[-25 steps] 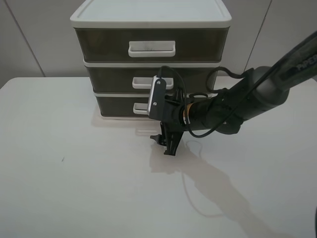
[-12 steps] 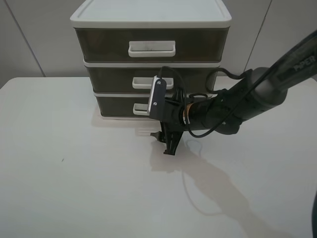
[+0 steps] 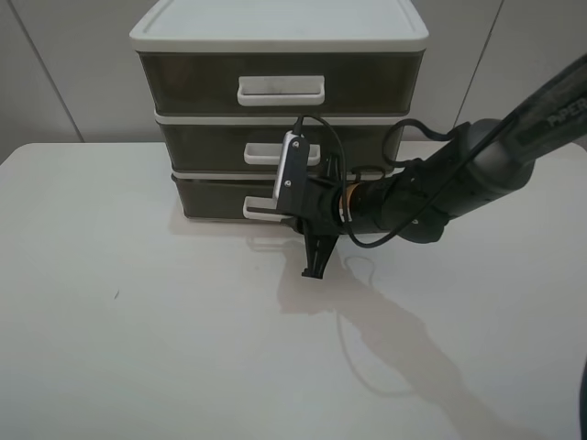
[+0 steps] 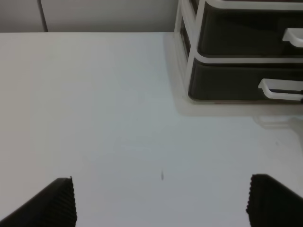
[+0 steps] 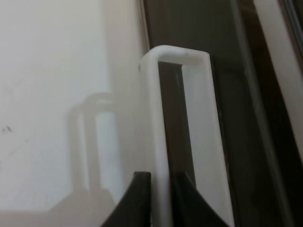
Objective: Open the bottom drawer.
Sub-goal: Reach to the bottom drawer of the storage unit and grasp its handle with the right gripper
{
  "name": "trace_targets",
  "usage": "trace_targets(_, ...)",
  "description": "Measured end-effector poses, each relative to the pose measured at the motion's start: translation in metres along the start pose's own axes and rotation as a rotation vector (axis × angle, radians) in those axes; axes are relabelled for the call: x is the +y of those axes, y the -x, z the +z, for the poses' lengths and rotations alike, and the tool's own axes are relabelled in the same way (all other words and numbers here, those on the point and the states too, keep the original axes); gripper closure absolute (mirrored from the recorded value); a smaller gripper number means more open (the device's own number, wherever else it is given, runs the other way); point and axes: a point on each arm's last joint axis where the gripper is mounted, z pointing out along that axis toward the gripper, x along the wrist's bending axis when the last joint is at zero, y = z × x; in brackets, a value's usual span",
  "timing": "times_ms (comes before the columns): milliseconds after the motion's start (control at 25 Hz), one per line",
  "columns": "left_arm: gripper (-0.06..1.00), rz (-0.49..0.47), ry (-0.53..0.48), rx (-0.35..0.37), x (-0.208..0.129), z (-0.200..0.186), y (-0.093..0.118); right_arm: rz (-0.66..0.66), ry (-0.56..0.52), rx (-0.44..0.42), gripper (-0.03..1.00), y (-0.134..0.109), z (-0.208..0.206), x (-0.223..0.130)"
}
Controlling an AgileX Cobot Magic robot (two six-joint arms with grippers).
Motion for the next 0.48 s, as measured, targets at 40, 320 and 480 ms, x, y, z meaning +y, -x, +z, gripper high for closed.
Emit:
trace_targets(40,0.20,0.000,0.000,0.000,0.0000,0.0000,0.0000,0.000,0.000,0.000,0.88,0.0000,0.0000,0.0000)
trace_targets(320,0.20,0.000,0.000,0.000,0.0000,0.0000,0.0000,-0.007,-0.009,0.002,0.88,0.0016,-0.0026,0.0010)
trace_targets(480,0.20,0.000,0.000,0.000,0.0000,0.0000,0.0000,-0.023,-0.028,0.017,0.88,0.0006,-0.0035,0.0002)
